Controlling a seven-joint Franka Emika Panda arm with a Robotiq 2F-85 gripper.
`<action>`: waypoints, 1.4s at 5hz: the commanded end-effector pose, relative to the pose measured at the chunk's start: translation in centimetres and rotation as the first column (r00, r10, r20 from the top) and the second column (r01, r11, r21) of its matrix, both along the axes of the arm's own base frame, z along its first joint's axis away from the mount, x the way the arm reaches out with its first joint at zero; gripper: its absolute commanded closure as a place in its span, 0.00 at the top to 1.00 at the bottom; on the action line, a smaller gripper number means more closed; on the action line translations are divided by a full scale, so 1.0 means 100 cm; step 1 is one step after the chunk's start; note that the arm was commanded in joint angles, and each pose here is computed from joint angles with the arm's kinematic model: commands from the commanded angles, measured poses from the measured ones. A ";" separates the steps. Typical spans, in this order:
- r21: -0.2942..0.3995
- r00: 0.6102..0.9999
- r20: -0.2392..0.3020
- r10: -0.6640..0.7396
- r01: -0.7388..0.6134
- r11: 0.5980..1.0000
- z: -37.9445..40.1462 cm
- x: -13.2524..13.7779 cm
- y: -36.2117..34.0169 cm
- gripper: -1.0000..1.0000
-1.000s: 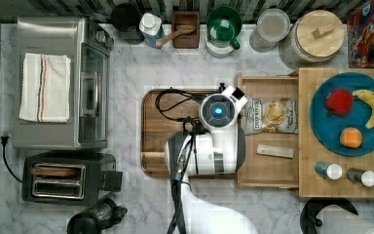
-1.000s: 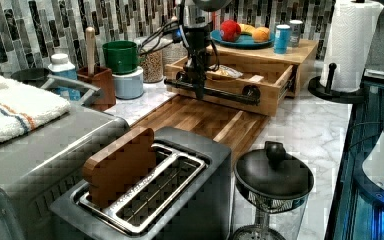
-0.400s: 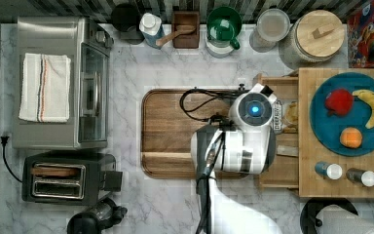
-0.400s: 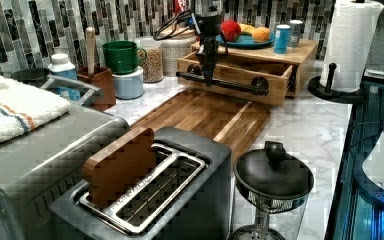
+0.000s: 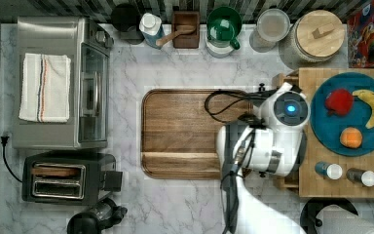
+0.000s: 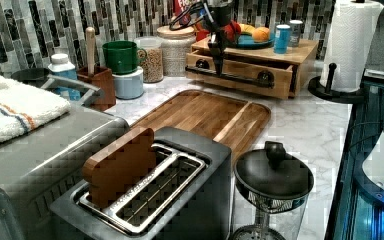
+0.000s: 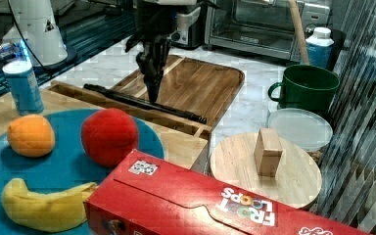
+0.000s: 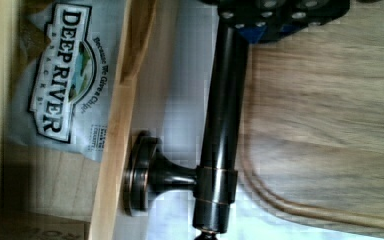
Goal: Close the drawer.
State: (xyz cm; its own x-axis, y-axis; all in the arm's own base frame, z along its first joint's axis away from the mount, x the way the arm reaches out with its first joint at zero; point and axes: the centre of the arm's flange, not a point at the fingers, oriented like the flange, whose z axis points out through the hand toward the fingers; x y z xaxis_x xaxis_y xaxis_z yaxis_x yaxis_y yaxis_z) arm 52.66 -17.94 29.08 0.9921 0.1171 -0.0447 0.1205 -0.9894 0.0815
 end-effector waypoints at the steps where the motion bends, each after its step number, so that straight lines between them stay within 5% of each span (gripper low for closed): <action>1: 0.009 0.988 0.139 -0.066 0.066 0.998 -0.025 -0.013 -0.151 0.00; 2: -0.065 0.991 0.128 -0.035 0.044 0.997 -0.011 -0.019 -0.188 0.00; 3: -0.109 1.000 0.017 0.003 -0.001 0.994 0.031 -0.015 -0.218 0.00; 4: -0.094 1.000 -0.017 0.001 -0.002 0.996 0.050 -0.011 -0.224 0.00; 5: -0.042 0.999 -0.009 -0.037 0.036 0.998 0.053 -0.015 -0.209 0.00; 7: -0.042 0.999 -0.009 -0.037 0.036 0.998 0.053 -0.015 -0.209 0.00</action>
State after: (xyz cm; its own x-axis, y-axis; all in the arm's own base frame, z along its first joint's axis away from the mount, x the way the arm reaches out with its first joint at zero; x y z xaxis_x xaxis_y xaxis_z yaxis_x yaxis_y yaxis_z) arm 56.19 -24.62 27.68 0.9714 0.2054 -0.1188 0.2047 -0.9787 -0.0181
